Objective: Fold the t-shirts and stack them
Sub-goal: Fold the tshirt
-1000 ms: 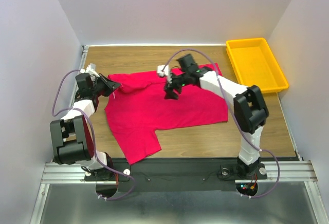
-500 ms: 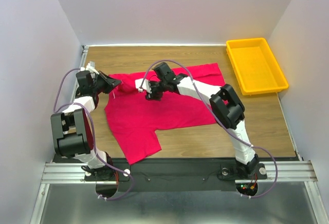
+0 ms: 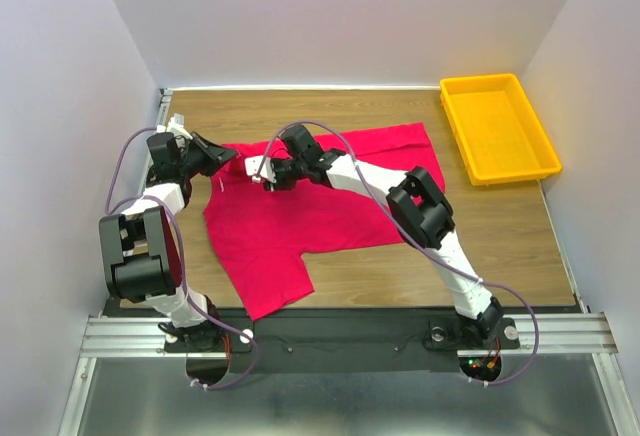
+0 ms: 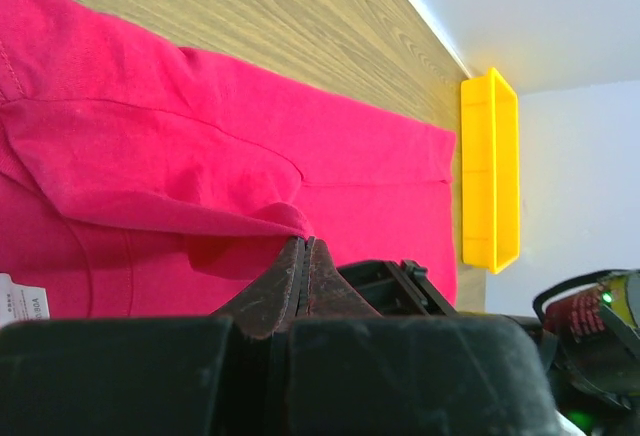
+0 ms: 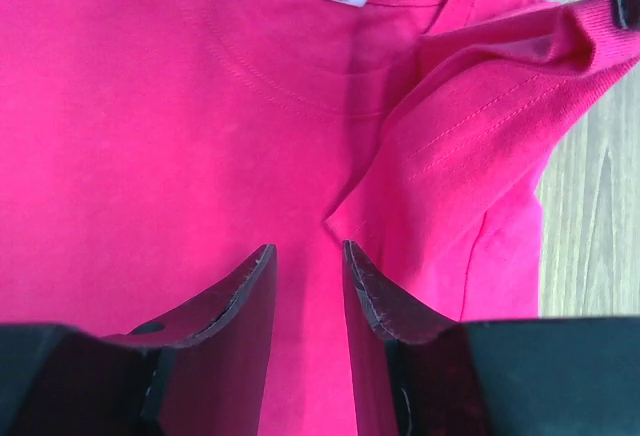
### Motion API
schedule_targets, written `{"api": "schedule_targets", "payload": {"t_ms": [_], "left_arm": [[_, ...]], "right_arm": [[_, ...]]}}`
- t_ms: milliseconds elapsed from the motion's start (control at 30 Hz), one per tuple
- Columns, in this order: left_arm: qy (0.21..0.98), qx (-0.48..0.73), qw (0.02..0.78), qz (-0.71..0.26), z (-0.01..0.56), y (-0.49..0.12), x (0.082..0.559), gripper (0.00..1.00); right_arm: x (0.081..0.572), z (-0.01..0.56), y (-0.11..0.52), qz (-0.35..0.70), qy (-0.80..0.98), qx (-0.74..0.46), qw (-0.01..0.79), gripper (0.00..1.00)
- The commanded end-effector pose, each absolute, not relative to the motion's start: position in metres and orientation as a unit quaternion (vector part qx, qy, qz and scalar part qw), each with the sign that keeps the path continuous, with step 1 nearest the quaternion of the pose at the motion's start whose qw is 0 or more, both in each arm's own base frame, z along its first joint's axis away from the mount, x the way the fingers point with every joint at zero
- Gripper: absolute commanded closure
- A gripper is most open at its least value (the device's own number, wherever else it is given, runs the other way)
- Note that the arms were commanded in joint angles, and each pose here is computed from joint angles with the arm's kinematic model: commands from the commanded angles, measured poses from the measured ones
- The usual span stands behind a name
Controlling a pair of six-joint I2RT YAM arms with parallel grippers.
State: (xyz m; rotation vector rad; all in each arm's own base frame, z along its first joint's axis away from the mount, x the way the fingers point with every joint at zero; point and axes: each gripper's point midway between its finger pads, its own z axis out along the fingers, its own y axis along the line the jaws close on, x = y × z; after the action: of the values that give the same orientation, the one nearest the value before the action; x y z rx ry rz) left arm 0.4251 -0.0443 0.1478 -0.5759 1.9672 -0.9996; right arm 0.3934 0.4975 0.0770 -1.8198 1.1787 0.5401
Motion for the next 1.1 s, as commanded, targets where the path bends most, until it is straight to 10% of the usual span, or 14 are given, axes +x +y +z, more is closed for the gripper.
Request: {"api": "schedule_targets", "payload": {"t_ms": [0, 1067], "left_arm": [[0.765, -0.199, 0.452, -0.412, 0.177, -0.043, 0.435, 1.0], [0.766, -0.202, 0.446, -0.417, 0.17, -0.044, 0.437, 1.0]], "right_arm": [[0.407, 0.093, 0.517, 0.211, 0.462, -0.717, 0.477, 0.62], [0.432, 0.061, 0.53, 0.201, 0.498, -0.692, 0.483, 0.63]]}}
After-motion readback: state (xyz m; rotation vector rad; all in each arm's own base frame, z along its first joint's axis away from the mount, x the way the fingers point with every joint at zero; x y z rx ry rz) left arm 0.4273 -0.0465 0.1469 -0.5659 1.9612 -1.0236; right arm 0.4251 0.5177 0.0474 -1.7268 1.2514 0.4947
